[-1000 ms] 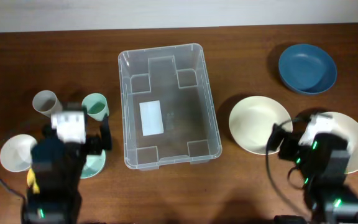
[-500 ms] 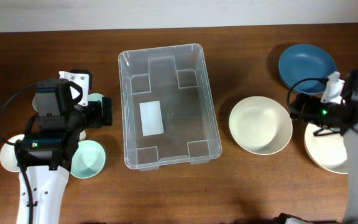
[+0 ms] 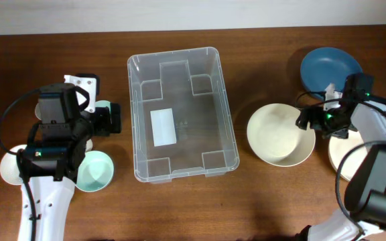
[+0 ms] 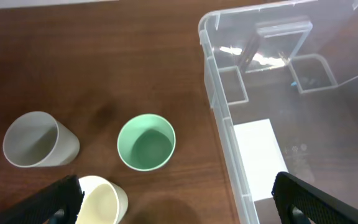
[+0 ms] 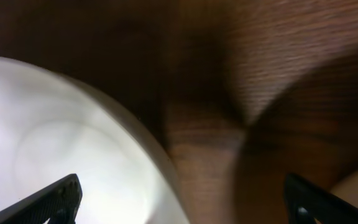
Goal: Pack container
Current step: 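Reach the right gripper to the cream bowl and grasp its rim, then carry the cream bowl with the right gripper into the container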
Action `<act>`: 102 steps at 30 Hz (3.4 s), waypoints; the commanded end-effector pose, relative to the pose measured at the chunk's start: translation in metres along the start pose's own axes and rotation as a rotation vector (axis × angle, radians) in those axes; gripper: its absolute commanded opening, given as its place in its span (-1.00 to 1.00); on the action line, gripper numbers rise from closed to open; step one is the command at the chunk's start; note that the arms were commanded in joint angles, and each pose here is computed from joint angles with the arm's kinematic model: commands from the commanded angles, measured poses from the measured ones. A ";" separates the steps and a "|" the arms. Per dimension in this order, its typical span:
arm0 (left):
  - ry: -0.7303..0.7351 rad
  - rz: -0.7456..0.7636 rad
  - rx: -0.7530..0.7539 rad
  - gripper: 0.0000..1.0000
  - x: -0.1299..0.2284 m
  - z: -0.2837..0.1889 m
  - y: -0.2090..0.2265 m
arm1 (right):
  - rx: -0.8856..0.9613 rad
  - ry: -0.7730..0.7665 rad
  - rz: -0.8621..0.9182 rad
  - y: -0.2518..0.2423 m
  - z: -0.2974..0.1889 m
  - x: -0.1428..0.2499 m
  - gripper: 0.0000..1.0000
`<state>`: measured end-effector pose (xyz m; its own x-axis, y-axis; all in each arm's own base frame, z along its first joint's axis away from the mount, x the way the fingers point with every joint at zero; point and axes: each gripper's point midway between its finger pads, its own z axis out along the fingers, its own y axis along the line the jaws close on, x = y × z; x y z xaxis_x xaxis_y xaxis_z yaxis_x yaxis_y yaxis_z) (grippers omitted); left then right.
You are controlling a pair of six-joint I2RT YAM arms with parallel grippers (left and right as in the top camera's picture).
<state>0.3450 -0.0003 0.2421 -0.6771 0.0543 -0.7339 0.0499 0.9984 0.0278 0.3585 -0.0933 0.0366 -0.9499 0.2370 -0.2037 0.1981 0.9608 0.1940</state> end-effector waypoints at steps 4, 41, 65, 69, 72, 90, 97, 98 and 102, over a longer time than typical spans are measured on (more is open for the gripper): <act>-0.038 -0.003 0.011 0.99 -0.013 -0.002 -0.002 | -0.022 0.048 -0.001 -0.003 0.024 0.003 0.98; -0.038 -0.003 0.011 0.86 -0.013 -0.002 -0.002 | -0.028 -0.062 0.058 0.024 -0.003 -0.033 -0.93; -0.028 -0.328 -0.154 0.88 -0.004 -0.013 0.066 | -0.088 -0.564 -0.470 0.284 -0.171 -0.070 -0.93; -0.009 -0.375 -0.166 0.89 0.004 -0.017 0.081 | -0.074 -0.557 -0.558 0.323 -0.125 -0.074 -0.92; 0.006 -0.380 -0.171 0.89 0.008 -0.017 0.082 | -0.055 -0.584 -0.614 0.345 -0.093 -0.083 -0.92; 0.016 -0.382 -0.170 0.90 0.011 -0.017 0.081 | 0.077 -0.475 -0.649 0.346 0.012 -0.075 -0.84; 0.016 -0.382 -0.170 0.90 0.011 -0.017 0.081 | 0.081 -0.466 -0.651 0.344 0.012 -0.074 -0.70; 0.016 -0.382 -0.170 0.90 0.011 -0.017 0.081 | 0.081 -0.467 -0.651 0.344 0.011 -0.074 -0.60; 0.016 -0.382 -0.170 0.90 0.011 -0.017 0.081 | 0.061 -0.504 -0.647 0.350 -0.015 -0.076 -0.31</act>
<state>0.3259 0.0820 0.2413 -0.6486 -0.3099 -0.6952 -0.3276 0.9381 -0.1125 0.4947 0.2232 0.0926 -0.7027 -0.3678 -0.6091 -0.3499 0.9240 -0.1542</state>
